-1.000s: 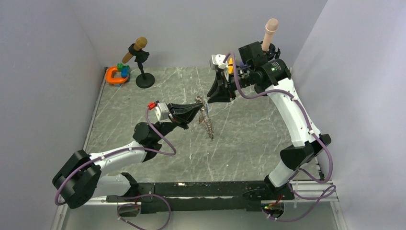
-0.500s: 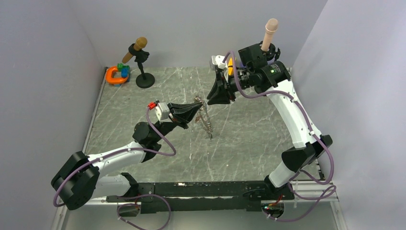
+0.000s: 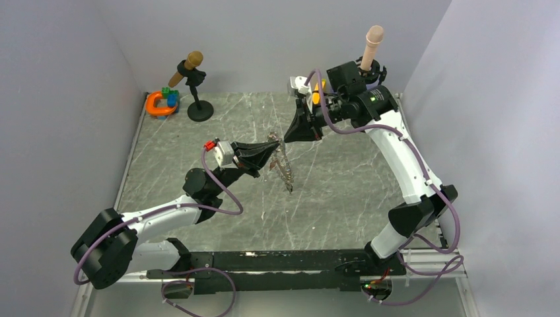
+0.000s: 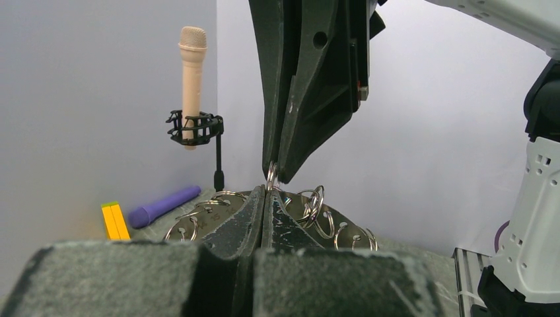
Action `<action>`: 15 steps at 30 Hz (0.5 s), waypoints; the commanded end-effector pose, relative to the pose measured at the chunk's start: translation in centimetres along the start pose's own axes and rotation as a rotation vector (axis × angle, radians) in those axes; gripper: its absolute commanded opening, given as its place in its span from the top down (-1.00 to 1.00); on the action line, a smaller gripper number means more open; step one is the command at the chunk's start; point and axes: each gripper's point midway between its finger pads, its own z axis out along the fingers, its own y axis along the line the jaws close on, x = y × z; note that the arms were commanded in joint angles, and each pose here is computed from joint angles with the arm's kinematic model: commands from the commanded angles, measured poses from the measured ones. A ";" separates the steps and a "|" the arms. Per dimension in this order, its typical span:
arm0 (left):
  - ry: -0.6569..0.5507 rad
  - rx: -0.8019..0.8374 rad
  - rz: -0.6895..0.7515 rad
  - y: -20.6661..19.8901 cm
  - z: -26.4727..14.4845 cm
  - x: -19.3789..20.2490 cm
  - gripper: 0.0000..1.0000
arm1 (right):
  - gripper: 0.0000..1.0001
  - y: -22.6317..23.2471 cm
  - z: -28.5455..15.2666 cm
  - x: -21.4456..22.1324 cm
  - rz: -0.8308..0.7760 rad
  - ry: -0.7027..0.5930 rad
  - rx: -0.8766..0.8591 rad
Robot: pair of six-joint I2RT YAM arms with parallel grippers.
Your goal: Put the keys on the keyring
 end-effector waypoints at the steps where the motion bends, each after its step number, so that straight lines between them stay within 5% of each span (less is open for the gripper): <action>1: -0.133 0.032 0.033 -0.6 1.2 -4.0 1.00 | 0.78 0.1 0.1 -0.2 -0.009 -0.006 0.008; 8: -0.135 0.045 0.037 -0.8 1.3 -4.2 1.00 | 1.00 -0.1 0.1 -0.2 -0.010 -0.001 0.019; 15: -0.145 0.054 0.048 -1.0 1.2 -4.5 1.00 | 1.00 0.3 -0.1 0.2 -0.032 0.015 0.014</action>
